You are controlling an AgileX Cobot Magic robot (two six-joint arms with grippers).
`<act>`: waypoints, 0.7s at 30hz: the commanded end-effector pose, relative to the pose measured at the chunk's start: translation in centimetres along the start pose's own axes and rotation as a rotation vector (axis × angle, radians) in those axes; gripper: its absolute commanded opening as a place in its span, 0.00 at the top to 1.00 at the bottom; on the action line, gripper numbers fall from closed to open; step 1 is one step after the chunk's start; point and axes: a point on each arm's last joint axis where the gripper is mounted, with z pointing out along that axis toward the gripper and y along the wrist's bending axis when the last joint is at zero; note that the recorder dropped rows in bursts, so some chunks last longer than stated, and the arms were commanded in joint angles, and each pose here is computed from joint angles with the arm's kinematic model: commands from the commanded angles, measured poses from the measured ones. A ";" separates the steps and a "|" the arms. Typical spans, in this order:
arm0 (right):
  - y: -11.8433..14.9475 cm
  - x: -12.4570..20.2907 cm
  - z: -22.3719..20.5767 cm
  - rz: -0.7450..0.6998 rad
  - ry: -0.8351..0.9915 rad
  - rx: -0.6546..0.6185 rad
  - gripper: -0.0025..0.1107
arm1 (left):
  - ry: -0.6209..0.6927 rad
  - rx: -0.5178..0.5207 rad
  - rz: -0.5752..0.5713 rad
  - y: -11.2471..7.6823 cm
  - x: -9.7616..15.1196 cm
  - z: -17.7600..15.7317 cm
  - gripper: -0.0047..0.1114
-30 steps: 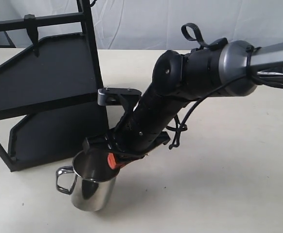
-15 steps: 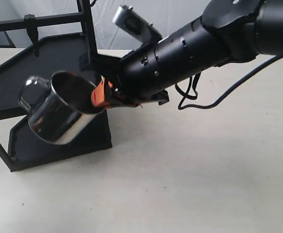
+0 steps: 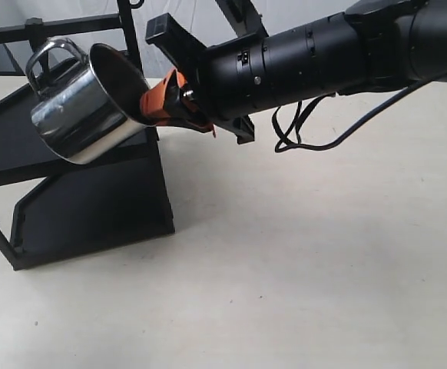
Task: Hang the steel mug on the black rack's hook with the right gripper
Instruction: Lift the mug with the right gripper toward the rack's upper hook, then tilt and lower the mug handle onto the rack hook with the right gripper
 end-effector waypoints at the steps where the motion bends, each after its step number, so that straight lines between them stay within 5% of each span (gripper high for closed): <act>1: 0.1 -0.1 0.2 0.039 0.020 -0.055 0.99 | -0.003 0.006 -0.002 0.0 0.0 0.0 0.95; 21: 0.9 0.5 0.0 0.096 0.082 -0.111 0.99 | -0.003 0.005 0.000 0.0 0.0 0.0 0.95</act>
